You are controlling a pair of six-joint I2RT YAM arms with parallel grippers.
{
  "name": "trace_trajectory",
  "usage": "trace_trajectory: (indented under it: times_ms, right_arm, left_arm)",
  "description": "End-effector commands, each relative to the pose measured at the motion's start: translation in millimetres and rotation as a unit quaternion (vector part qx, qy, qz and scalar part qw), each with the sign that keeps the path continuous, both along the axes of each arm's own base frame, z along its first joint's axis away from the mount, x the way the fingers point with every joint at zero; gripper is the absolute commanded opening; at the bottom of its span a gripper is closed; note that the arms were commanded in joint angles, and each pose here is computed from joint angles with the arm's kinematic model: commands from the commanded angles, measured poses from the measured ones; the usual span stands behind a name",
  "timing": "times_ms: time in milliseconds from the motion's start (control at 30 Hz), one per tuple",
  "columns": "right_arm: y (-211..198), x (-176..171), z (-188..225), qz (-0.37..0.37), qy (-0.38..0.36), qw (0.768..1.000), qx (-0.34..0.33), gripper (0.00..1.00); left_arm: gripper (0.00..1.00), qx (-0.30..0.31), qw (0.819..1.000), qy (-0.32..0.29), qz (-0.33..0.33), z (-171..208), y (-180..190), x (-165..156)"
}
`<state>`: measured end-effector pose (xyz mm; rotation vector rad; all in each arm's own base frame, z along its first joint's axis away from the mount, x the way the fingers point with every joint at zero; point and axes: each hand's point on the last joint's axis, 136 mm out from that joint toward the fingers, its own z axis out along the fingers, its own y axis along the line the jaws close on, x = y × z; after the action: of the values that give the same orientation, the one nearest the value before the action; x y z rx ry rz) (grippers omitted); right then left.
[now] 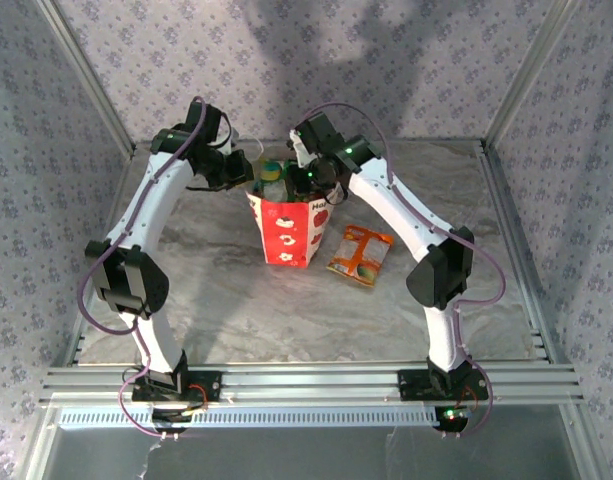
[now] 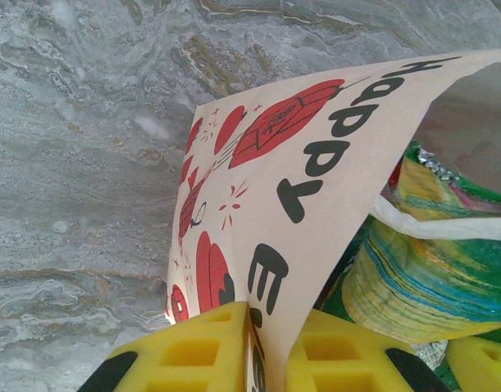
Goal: Place the snacks into the paper bag
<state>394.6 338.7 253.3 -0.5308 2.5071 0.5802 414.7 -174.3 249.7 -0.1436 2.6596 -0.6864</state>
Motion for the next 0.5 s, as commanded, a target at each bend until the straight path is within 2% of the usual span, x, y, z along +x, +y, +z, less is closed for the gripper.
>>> trace_trajectory:
  times_ms: [0,133,300,467]
  right_arm:
    - [4.9,-6.0,2.2,0.012,0.013,1.0,0.0,0.06]
    - [4.7,-6.4,-8.5,0.011,0.037,0.999,-0.013,0.13]
    - [4.5,-8.6,-18.8,0.013,0.055,0.998,-0.025,0.14]
    - [1.6,-10.8,-22.7,0.012,0.065,0.997,-0.033,0.25]
  left_arm:
    - [0.16,-0.006,1.0,-0.008,0.0,11.2,3.7,-6.6]
    - [0.16,-0.007,1.0,-0.009,0.001,12.3,3.8,-6.9]
    - [0.16,-0.007,1.0,-0.01,0.001,12.3,3.7,-5.8]
    - [0.16,-0.009,1.0,-0.01,0.001,13.1,3.1,-5.8]
